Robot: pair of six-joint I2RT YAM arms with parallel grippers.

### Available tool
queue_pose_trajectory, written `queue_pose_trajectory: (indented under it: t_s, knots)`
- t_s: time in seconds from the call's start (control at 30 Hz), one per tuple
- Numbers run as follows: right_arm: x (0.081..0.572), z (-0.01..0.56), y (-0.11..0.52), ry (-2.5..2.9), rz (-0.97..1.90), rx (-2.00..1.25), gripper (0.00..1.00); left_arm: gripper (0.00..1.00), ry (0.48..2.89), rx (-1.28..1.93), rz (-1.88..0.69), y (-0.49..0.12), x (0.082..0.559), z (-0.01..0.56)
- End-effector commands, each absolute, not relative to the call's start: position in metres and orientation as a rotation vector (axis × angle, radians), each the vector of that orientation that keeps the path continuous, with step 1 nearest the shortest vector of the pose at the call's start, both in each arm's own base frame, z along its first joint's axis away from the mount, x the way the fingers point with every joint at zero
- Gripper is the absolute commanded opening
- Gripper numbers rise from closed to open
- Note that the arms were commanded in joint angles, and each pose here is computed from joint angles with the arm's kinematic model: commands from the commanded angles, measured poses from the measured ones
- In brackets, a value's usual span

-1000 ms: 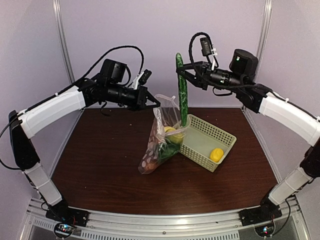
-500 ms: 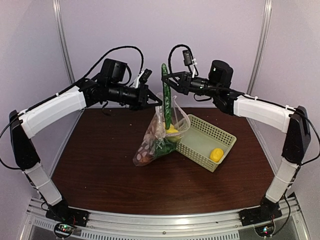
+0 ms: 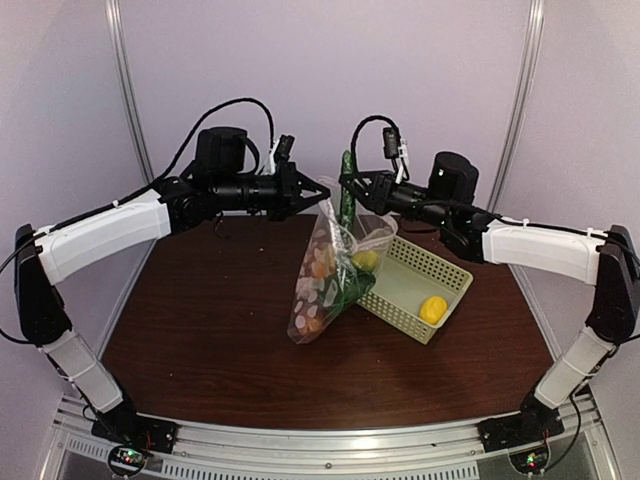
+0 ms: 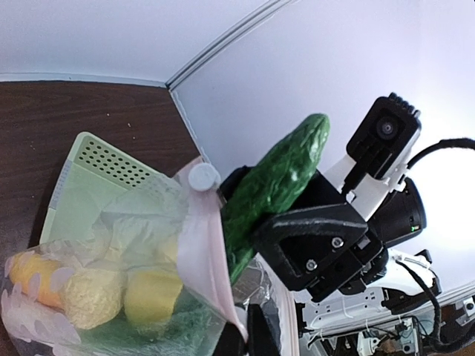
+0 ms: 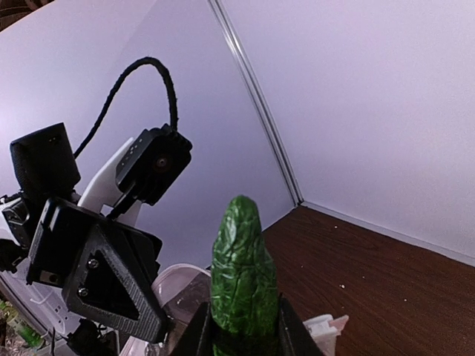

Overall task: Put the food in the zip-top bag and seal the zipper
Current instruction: Place the fake vegetable in the zipper food storage bag.

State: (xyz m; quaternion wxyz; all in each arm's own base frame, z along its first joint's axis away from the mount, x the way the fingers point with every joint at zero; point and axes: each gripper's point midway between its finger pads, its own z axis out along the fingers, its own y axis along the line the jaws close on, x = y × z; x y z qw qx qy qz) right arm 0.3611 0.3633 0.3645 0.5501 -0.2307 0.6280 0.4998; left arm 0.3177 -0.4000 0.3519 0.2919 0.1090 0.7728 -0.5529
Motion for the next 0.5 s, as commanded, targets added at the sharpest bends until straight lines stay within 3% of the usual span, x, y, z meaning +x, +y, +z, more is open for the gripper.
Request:
queue_pose_trajectory:
  t_s: [0.0,0.1,0.3,0.47]
  knots:
    - [0.378,0.351,0.340,1.640,1.023,-0.341,0.01,0.00,1.825,0.234,-1.539,-0.392,0.321,0.406]
    - [0.368,0.345,0.341,1.674,1.034,-0.327,0.12,0.00,1.820,0.242,-1.487,-0.388,0.323,0.405]
    - [0.337,0.347,0.362,1.723,1.110,-0.514,0.42,0.00,1.812,0.282,-1.404,-0.383,0.325,0.396]
    - [0.331,0.344,0.348,1.812,0.958,-0.668,0.59,0.00,1.841,0.352,-1.296,-0.379,0.325,0.382]
